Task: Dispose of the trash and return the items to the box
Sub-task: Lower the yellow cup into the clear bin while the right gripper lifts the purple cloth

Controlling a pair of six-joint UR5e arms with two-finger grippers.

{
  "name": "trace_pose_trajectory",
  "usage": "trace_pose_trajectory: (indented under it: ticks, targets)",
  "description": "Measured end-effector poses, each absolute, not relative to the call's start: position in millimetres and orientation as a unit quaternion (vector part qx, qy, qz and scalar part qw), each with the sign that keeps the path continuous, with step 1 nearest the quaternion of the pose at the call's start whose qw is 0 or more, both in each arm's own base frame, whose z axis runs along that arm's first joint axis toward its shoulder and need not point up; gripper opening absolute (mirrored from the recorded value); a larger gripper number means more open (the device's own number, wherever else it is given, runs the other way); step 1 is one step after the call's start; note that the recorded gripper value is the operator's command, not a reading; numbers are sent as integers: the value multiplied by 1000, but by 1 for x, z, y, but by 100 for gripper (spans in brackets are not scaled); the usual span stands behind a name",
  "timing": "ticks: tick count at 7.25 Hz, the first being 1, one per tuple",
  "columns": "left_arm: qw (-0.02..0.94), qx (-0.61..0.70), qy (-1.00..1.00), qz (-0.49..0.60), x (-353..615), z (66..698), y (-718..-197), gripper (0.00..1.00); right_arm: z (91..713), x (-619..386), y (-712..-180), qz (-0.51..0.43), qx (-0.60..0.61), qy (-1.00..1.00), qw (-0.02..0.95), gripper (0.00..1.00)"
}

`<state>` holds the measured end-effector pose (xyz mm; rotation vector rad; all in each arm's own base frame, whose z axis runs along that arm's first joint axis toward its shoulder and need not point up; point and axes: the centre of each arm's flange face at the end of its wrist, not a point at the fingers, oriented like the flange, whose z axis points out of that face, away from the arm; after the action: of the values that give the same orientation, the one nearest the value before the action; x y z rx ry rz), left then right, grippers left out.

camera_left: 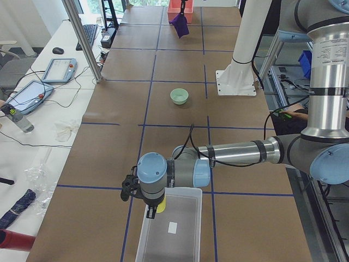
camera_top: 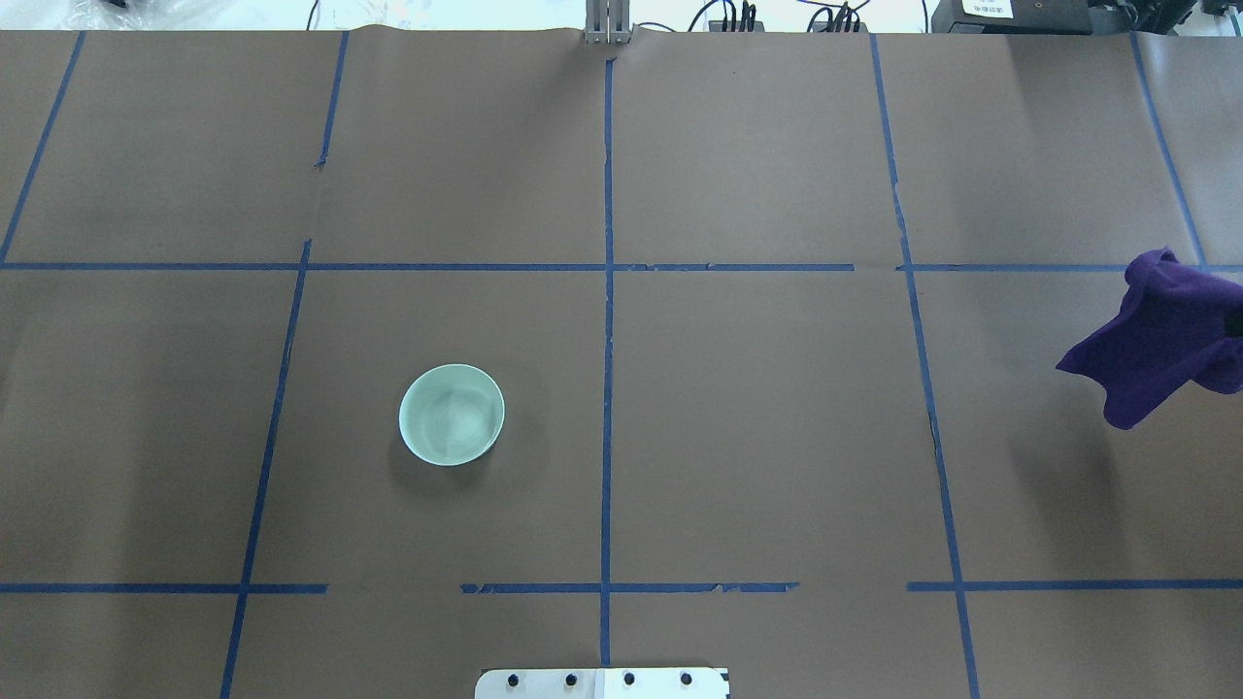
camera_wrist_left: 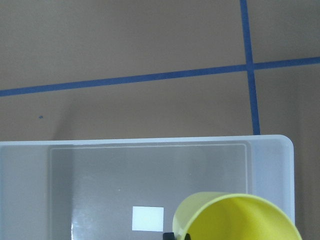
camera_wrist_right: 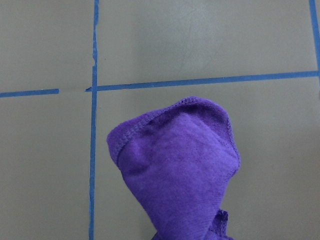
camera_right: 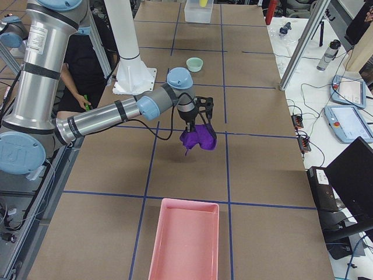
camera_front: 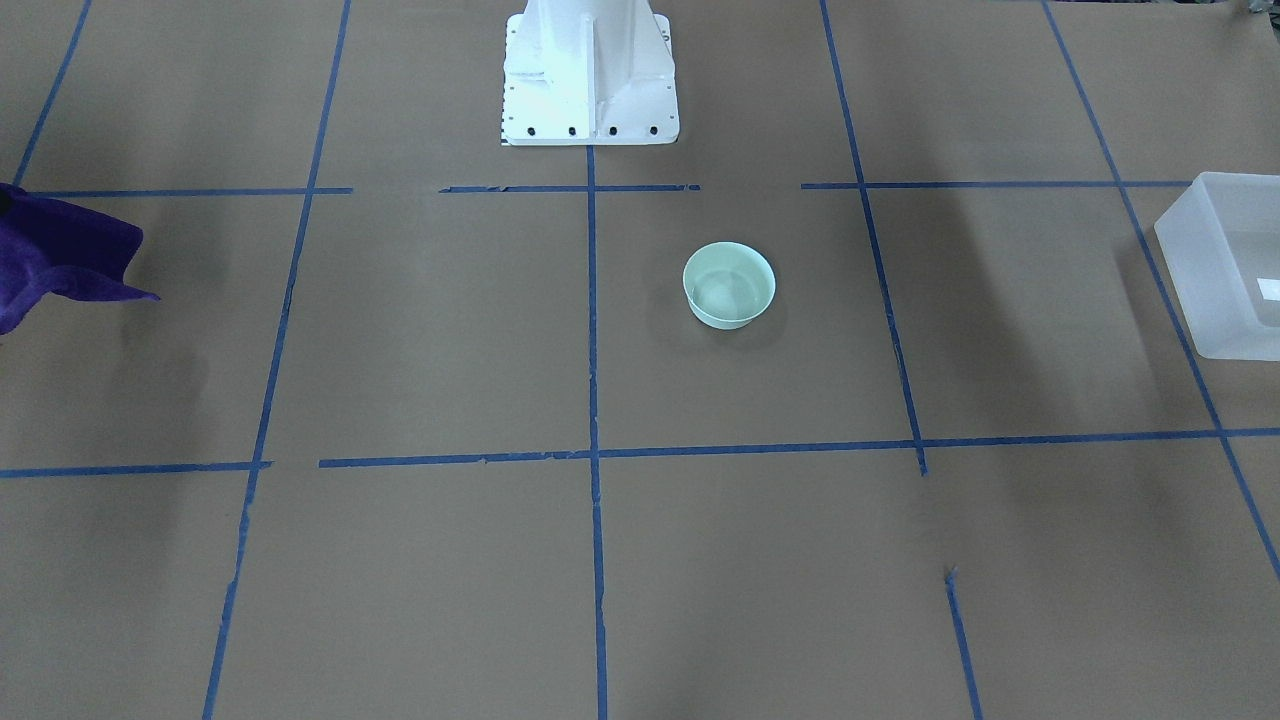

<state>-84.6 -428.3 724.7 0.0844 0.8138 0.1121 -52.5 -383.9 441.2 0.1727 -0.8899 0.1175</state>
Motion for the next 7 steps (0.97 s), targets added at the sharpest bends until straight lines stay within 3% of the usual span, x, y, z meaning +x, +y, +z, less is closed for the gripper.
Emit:
trace_pose_trajectory:
  ticks: [7]
  targets:
    - [902, 56, 413, 115, -39, 764, -412, 3, 457, 51, -382, 41, 159, -388, 907, 0]
